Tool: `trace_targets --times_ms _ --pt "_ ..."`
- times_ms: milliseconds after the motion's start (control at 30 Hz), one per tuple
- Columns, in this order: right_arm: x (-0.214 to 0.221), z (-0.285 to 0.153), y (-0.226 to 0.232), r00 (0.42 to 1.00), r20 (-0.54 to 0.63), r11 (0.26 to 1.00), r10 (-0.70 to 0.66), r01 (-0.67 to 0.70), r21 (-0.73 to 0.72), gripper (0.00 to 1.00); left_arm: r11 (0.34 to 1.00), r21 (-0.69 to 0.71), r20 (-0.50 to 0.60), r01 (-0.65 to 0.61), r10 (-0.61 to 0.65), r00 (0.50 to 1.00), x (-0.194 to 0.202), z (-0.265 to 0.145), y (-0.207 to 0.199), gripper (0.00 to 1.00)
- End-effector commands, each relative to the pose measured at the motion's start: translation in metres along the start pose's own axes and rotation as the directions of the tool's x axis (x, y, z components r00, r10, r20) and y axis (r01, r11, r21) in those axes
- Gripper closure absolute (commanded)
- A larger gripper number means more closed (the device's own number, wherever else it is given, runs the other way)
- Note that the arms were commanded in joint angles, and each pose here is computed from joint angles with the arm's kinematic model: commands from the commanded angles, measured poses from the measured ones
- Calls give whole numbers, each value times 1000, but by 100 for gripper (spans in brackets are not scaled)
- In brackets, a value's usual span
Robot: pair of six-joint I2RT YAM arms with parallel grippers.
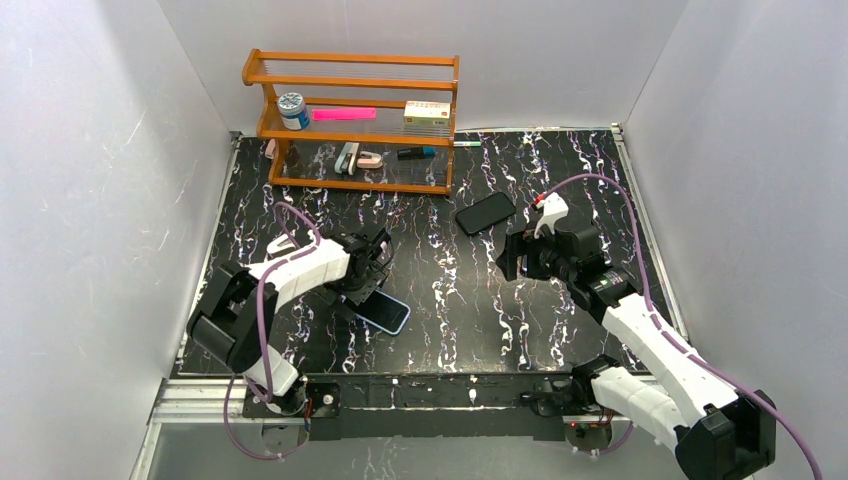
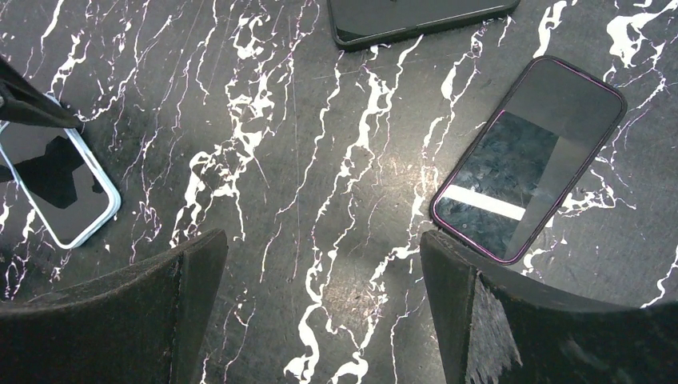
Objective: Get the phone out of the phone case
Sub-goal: Pick up the phone at the center of the board.
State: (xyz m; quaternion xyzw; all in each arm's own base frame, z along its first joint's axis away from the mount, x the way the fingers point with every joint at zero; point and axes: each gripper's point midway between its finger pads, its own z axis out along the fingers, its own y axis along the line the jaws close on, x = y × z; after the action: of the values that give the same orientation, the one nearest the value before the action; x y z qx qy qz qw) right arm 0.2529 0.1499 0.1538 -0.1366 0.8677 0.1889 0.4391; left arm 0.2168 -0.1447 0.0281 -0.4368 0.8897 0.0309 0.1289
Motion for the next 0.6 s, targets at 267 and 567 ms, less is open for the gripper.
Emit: trace_targets --times_ms 267,567 --pt "-8 -2 5 999 39 999 -31 32 -9 1 997 -75 22 12 -10 1000 10 20 4 2" --pt "-2 4 21 999 8 996 -38 39 -85 1 983 -153 -48 -101 95 994 39 35 20 17"
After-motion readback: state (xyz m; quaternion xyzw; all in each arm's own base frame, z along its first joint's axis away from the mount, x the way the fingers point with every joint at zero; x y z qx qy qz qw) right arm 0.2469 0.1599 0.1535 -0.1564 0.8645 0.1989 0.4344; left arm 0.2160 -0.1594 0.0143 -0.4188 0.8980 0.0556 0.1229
